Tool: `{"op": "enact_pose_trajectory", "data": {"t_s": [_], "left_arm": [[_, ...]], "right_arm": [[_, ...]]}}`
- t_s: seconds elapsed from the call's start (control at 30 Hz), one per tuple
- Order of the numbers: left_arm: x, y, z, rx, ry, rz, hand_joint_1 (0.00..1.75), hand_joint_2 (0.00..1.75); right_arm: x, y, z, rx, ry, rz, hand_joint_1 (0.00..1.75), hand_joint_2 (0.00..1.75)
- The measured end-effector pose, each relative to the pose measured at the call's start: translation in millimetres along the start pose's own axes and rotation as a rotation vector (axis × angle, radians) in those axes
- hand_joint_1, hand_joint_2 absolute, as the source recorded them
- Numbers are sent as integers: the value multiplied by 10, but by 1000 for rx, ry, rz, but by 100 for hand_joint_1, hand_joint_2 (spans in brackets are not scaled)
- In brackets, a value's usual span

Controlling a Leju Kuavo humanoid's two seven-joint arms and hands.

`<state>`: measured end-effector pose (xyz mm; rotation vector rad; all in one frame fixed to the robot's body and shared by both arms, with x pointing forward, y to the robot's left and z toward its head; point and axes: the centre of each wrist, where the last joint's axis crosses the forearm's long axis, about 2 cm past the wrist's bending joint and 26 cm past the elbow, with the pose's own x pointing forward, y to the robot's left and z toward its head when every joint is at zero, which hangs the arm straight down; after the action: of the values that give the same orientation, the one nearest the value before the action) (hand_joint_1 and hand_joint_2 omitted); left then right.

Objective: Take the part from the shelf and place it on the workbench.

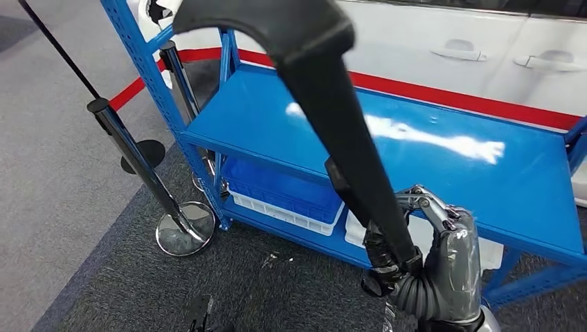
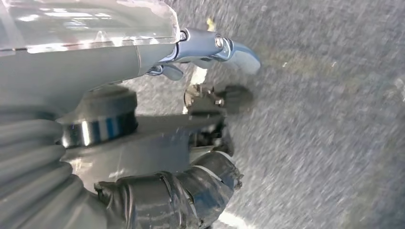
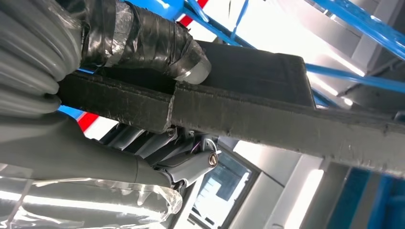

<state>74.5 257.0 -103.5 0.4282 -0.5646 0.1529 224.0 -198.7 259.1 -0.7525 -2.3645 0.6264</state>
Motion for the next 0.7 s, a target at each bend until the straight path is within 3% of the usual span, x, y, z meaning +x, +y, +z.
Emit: {"op": "enact_pose_trajectory", "data": {"t_s": [0.7], "left_arm": [[26,1,-16,-21,-3,13,0,175]], "right_arm": [[-6,0,5,11,27,-48,175,175]]}}
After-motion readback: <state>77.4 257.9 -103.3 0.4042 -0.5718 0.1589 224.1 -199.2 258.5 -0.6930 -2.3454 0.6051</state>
